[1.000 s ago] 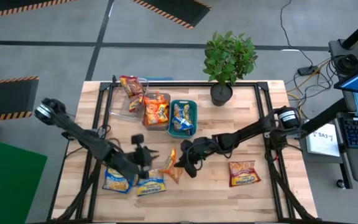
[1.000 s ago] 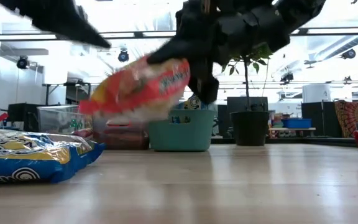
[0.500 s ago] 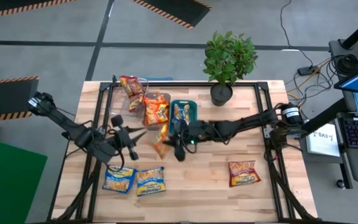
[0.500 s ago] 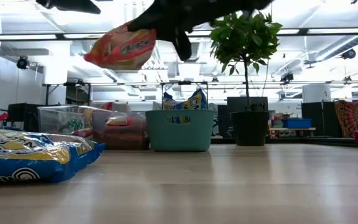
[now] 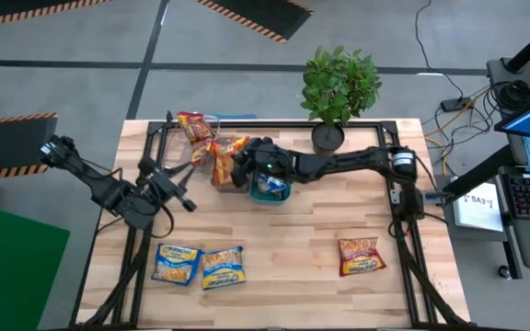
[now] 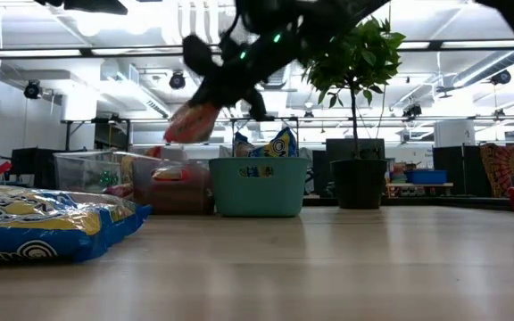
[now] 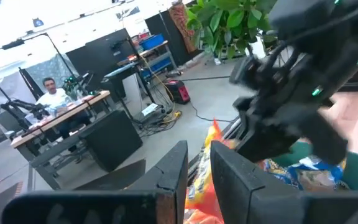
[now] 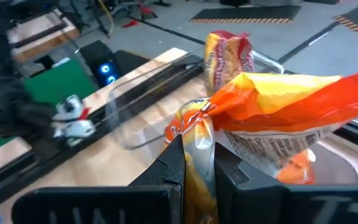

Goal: Sort Maruchan noodles
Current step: Put the orange noodle pack into the black bin

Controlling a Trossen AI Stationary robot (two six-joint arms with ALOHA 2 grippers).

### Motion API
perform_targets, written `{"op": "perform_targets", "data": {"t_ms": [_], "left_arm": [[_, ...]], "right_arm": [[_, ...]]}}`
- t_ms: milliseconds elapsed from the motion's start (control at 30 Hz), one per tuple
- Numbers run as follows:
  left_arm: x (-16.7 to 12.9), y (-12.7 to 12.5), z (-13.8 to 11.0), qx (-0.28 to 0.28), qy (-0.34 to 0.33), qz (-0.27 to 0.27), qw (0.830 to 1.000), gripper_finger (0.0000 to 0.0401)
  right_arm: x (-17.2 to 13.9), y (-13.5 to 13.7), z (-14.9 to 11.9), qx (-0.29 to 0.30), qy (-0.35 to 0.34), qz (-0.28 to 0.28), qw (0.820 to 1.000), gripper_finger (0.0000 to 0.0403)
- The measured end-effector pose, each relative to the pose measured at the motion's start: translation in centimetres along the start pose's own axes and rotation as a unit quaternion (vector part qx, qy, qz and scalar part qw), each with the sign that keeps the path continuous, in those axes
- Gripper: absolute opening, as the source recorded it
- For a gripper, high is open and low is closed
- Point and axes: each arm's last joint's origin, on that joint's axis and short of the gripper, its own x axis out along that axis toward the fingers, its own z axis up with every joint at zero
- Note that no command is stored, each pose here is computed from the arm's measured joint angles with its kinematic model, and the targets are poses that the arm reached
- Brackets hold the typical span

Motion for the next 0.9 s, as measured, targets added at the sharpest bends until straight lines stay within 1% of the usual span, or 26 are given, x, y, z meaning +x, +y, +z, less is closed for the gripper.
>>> {"op": "perform_targets", "data": {"t_ms": [100,167,300,467,567,700,900], "left_arm": [[0.0,0.3,-0.1,0.006,0.0,0.002,1.0,0.0052],[0.0,0.4,-0.1,0.01,0.0,0.002,1.0,0.0052],[-0.1,0.4,-0.3,0.022,0.002,-0.001,1.0,0.0052],[0.0,0.2,-0.3,0.025,0.002,-0.002,1.0,0.0052],[0.0,0.2,-0.3,0.026,0.002,-0.002,1.0,0.0052],[0.0,0.2,-0.3,0.027,0.002,-0.003,1.0,0.0052],[0.0,0.2,-0.3,0.027,0.002,-0.003,1.0,0.0052]], "right_arm": [[1.9,-0.9,-0.5,0.009,-0.004,-0.012,1.0,0.0027],[3.0,-1.2,-0.7,0.023,-0.008,-0.017,1.0,0.0027],[4.9,-1.5,-2.0,0.03,0.002,-0.033,0.999,0.0027],[6.3,-1.5,-3.1,0.026,0.022,-0.045,0.998,0.0027],[6.3,-1.6,-3.2,0.021,0.048,-0.064,0.997,0.0029],[5.9,-1.9,-3.1,0.002,0.07,-0.109,0.992,0.0051],[5.0,-1.8,-2.2,-0.01,0.091,-0.118,0.989,0.0109]]}}
